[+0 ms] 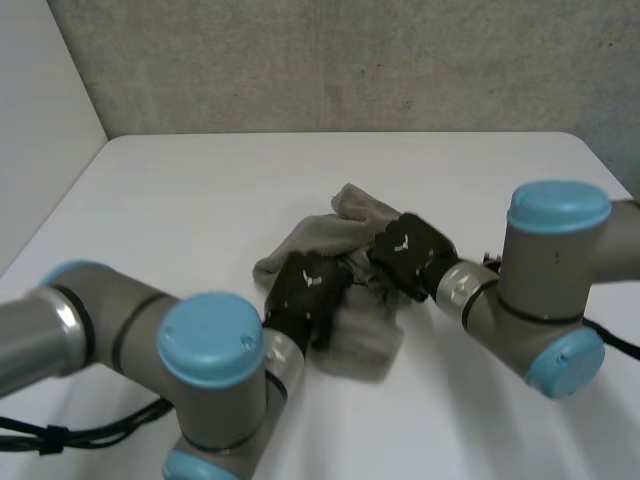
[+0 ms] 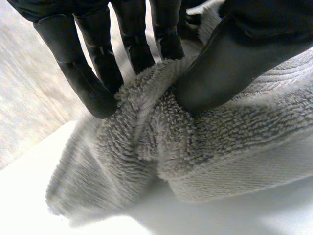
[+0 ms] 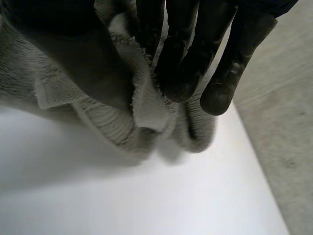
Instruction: Fold the towel.
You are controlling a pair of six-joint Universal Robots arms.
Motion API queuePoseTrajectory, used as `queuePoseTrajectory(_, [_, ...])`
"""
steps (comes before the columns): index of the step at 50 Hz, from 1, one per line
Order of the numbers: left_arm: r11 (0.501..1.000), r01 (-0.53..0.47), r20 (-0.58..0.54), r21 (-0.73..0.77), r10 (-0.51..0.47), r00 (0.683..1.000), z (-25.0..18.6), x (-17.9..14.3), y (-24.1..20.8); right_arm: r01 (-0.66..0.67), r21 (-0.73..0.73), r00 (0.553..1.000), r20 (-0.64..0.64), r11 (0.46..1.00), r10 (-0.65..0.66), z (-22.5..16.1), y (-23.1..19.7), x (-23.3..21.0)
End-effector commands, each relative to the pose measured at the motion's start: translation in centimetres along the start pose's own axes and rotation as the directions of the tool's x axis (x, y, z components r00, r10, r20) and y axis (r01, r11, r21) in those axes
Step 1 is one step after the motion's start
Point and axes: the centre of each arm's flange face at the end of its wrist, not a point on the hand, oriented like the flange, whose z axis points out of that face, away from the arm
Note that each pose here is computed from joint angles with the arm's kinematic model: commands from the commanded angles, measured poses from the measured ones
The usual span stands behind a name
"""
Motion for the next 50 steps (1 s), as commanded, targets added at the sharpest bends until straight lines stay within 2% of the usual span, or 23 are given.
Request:
queuePoseTrajectory(1, [0.977, -0.032, 0.225, 0.212, -0.017, 0.974, 1.3, -9.0, -8.9, -0.146, 0.25, 0.948, -0.24, 0.957, 0.208, -1.0, -6.7, 10.4])
queuePoseTrajectory(2, [0.962, -0.026, 0.274, 0.272, -0.052, 0.96, 1.4, -11.1, -11.0, -0.147, 0.251, 0.948, -0.241, 0.957, 0.209, -1.0, -6.7, 10.5])
queuePoseTrajectory(3, [0.962, -0.026, 0.275, 0.273, -0.052, 0.96, 1.4, -11.1, -11.1, -0.22, 0.37, 0.883, -0.319, 0.903, 0.345, -2.1, -7.9, 14.4])
queuePoseTrajectory(4, [0.94, -0.01, 0.31, 0.342, -0.103, 0.945, 1.1, -13.0, -13.4, -0.22, 0.371, 0.882, -0.32, 0.902, 0.347, -2.1, -7.9, 14.4])
queuePoseTrajectory(6, [0.915, 0.024, 0.325, 0.402, -0.168, 0.931, 0.8, -14.6, -15.2, -0.328, 0.576, 0.692, -0.392, 0.748, 0.606, -5.2, -8.6, 21.4])
queuePoseTrajectory(7, [0.893, 0.068, 0.334, 0.446, -0.236, 0.913, 0.3, -16.1, -16.4, -0.329, 0.577, 0.691, -0.392, 0.748, 0.607, -5.3, -8.6, 21.4])
queuePoseTrajectory(8, [0.892, 0.069, 0.334, 0.446, -0.237, 0.912, 0.3, -16.1, -16.4, -0.371, 0.612, 0.626, -0.39, 0.698, 0.675, -6.9, -8.5, 23.4])
queuePoseTrajectory(9, [0.879, 0.11, 0.346, 0.464, -0.294, 0.891, -0.2, -17.7, -16.8, -0.407, 0.589, 0.605, -0.398, 0.698, 0.689, -7.8, -7.9, 24.4])
queuePoseTrajectory(12, [0.877, 0.208, 0.343, 0.433, -0.374, 0.862, -0.7, -19.1, -15.9, -0.452, 0.541, 0.611, -0.392, 0.71, 0.688, -8.0, -7.1, 24.3])
queuePoseTrajectory(14, [0.879, 0.26, 0.331, 0.399, -0.403, 0.853, -0.8, -18.9, -15.1, -0.542, 0.416, 0.655, -0.334, 0.73, 0.677, -7.2, -6.0, 22.2])
queuePoseTrajectory(18, [0.894, 0.371, 0.312, 0.252, -0.438, 0.843, -1.5, -17.5, -12.3, -0.566, 0.287, 0.709, -0.309, 0.773, 0.634, -6.8, -4.8, 20.1])
queuePoseTrajectory(25, [0.905, 0.413, 0.27, 0.1, -0.424, 0.865, -2.5, -15.6, -9.5, -0.481, -0.025, 0.849, -0.261, 0.876, 0.459, -6.7, -1.6, 15.5])
queuePoseTrajectory(31, [0.905, 0.41, 0.281, 0.113, -0.425, 0.86, -2.6, -16.5, -9.6, -0.444, -0.041, 0.87, -0.259, 0.895, 0.42, -6.9, -1.8, 15.6])
queuePoseTrajectory(39, [0.89, 0.36, 0.322, 0.28, -0.441, 0.838, 0.3, -21.2, -12.9, -0.41, 0.079, 0.869, -0.267, 0.909, 0.415, -4.5, -3.1, 17.2])
queuePoseTrajectory(41, [0.878, 0.343, 0.318, 0.334, -0.447, 0.836, 1.4, -22.2, -14.2, -0.319, 0.267, 0.871, -0.296, 0.909, 0.392, -2.3, -6.4, 18.4])
queuePoseTrajectory(42, [0.856, 0.327, 0.305, 0.399, -0.461, 0.834, 2.3, -23.1, -15.9, -0.318, 0.268, 0.871, -0.296, 0.909, 0.392, -2.3, -6.4, 18.4])
queuePoseTrajectory(44, [0.829, 0.31, 0.285, 0.466, -0.472, 0.834, 2.7, -23.8, -17.9, -0.205, 0.512, 0.831, -0.36, 0.834, 0.425, -1.4, -9.6, 20.6])
queuePoseTrajectory(45, [0.784, 0.302, 0.251, 0.543, -0.495, 0.832, 2.6, -24.4, -20.0, -0.204, 0.513, 0.83, -0.36, 0.833, 0.425, -1.4, -9.7, 20.6])
queuePoseTrajectory(46, [0.783, 0.302, 0.251, 0.544, -0.495, 0.832, 2.6, -24.4, -20.0, -0.134, 0.616, 0.802, -0.393, 0.776, 0.45, -1.6, -10.7, 21.8])
queuePoseTrajectory(47, [0.725, 0.303, 0.213, 0.618, -0.526, 0.823, 2.2, -25.4, -21.8, -0.133, 0.617, 0.802, -0.393, 0.776, 0.45, -1.6, -10.7, 21.8])
queuePoseTrajectory(48, [0.658, 0.318, 0.159, 0.683, -0.558, 0.815, 2.0, -26.0, -23.0, -0.051, 0.705, 0.768, -0.425, 0.708, 0.479, -2.8, -11.9, 23.4])
queuePoseTrajectory(49, [0.657, 0.318, 0.158, 0.683, -0.558, 0.814, 2.0, -26.0, -23.0, 0.002, 0.763, 0.75, -0.429, 0.646, 0.504, -4.1, -13.1, 24.3])
queuePoseTrajectory(50, [0.6, 0.342, 0.107, 0.724, -0.587, 0.803, 2.0, -26.6, -23.4, 0.003, 0.764, 0.75, -0.429, 0.645, 0.504, -4.2, -13.1, 24.3])
